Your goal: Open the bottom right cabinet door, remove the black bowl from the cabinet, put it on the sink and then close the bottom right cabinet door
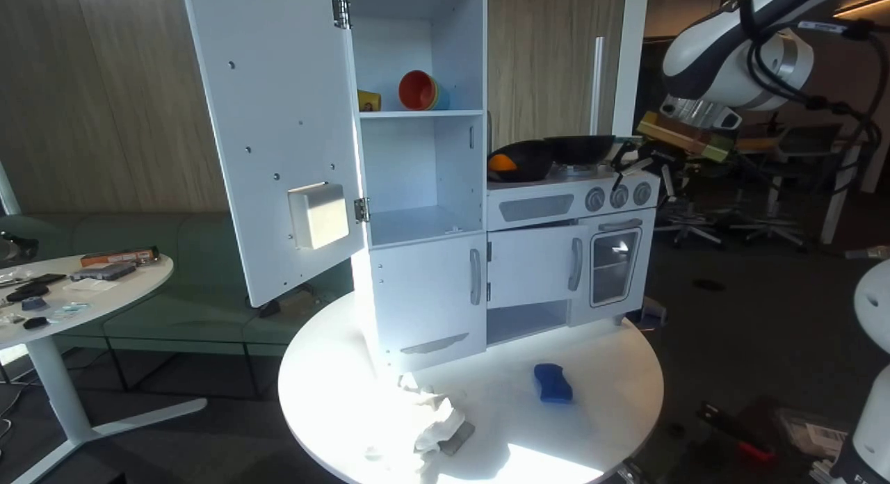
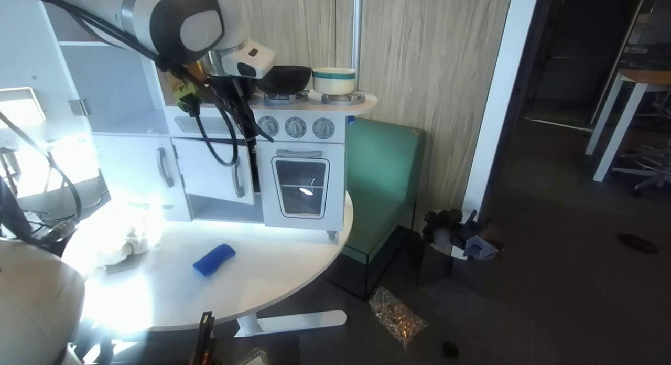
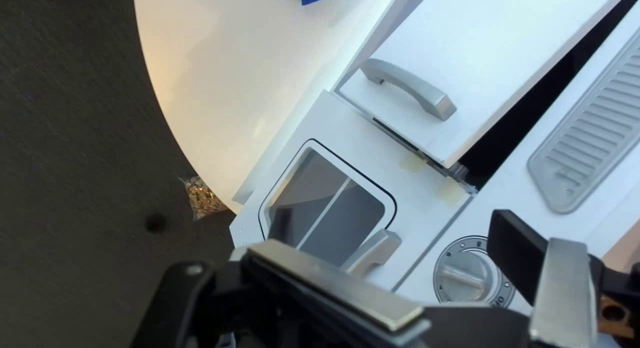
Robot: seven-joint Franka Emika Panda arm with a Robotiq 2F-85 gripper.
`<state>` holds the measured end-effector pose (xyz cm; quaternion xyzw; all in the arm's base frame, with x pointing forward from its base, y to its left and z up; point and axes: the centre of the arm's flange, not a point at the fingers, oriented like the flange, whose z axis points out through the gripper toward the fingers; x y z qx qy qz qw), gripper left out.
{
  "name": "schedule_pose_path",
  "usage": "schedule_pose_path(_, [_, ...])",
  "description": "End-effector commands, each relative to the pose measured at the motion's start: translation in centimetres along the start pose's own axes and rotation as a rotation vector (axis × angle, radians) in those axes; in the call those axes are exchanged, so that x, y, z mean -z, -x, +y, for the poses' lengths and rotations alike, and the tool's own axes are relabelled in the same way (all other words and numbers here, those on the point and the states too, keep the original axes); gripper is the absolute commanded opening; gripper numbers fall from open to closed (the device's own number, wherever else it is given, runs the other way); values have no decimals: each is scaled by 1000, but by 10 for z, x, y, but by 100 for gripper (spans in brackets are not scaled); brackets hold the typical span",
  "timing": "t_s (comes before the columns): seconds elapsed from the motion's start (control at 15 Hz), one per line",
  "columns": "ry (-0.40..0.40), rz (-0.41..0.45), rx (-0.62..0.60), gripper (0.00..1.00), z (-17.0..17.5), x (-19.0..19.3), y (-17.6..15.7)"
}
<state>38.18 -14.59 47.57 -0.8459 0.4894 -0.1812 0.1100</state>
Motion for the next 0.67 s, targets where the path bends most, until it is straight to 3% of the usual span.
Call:
schedule_pose_path(0.0, [-97,32,161,100,-16,35,30])
schedule_pose_path(0.27, [-126,53,373,100,-28,57,63])
schedule_pose_path(0.6, [-123,77,481,100,-26,59,83])
